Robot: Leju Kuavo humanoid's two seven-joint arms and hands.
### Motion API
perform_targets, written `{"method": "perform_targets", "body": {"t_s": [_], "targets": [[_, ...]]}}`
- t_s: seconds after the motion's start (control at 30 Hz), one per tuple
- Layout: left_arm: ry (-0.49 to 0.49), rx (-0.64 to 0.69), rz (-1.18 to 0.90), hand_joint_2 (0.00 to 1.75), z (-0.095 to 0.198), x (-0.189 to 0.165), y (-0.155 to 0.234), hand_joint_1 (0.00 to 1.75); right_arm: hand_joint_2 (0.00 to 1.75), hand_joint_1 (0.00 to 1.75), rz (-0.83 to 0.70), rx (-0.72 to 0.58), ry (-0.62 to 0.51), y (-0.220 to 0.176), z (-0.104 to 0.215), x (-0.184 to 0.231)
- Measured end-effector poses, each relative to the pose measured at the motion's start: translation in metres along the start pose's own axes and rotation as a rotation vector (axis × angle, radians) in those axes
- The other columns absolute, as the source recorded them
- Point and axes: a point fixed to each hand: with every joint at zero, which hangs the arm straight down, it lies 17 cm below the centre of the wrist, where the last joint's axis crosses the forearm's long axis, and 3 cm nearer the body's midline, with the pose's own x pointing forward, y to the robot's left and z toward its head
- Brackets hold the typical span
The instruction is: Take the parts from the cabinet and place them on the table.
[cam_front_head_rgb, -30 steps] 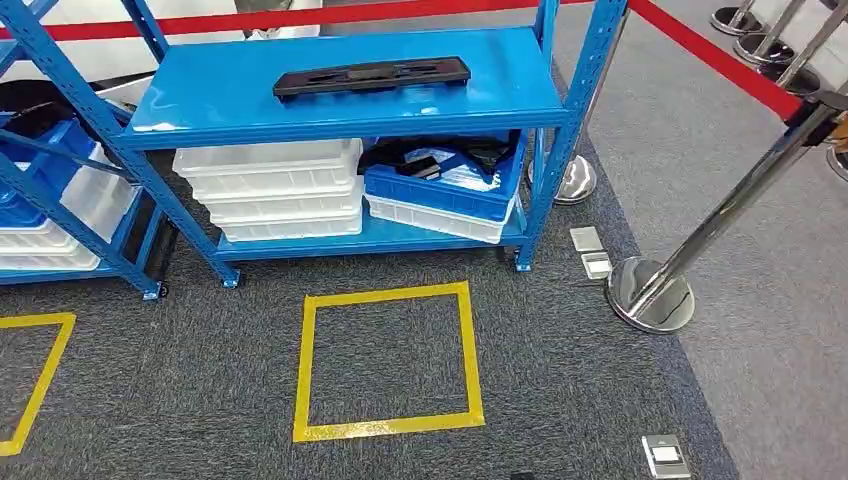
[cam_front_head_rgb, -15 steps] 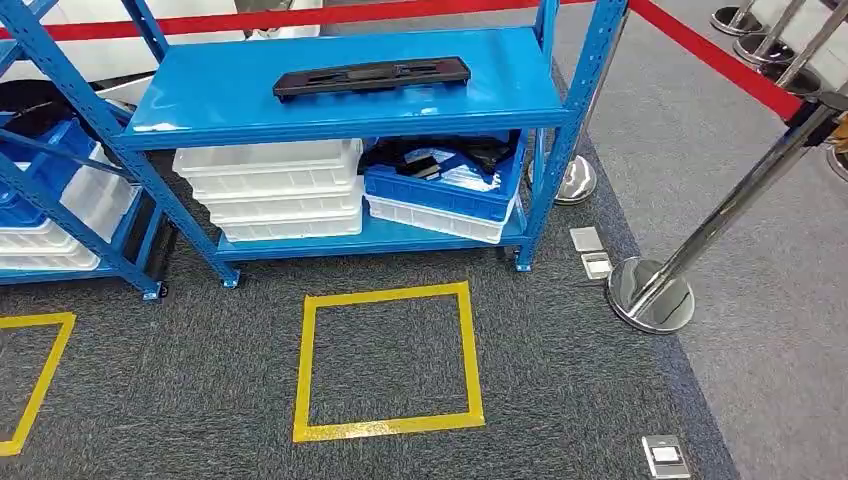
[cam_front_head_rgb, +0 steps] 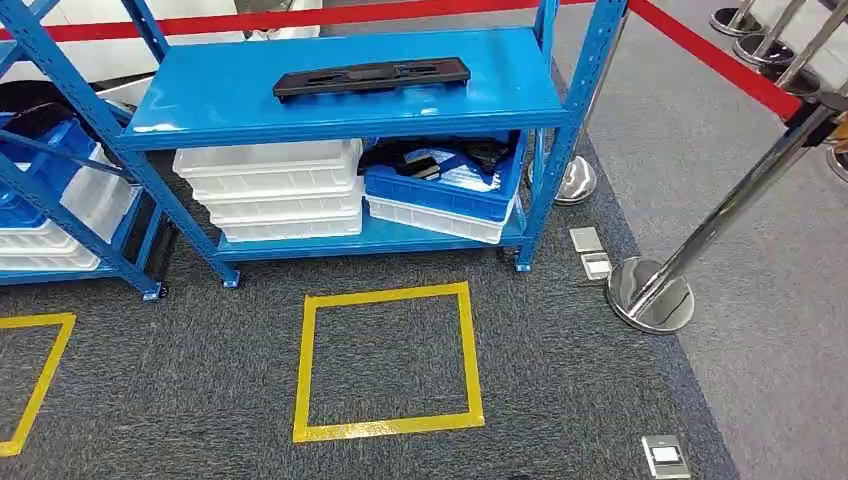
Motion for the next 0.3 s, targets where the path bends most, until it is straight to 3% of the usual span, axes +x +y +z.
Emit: {"method": "perform_targets", "body": {"t_s": [0.03,0.07,0.3], "targets": [[0.004,-0.002,0.000,0.00,0.000,-0.002,0.002,0.00,1.75,0.00,-0.002,0.004,0.000,-0.001,0.000,0.000],[0.012,-0.004,0.000,0.00,0.001,-0.006,0.003,0.00,0.00,0.00,-0.004,0.007,0.001,-0.002,0.000,-0.001],[0.070,-0.002,0.012,0.00,0.007,-0.033,0.016,0.00,0.00,0.00,-0.007,0.036,0.031,-0.006,0.003,-0.024]]}}
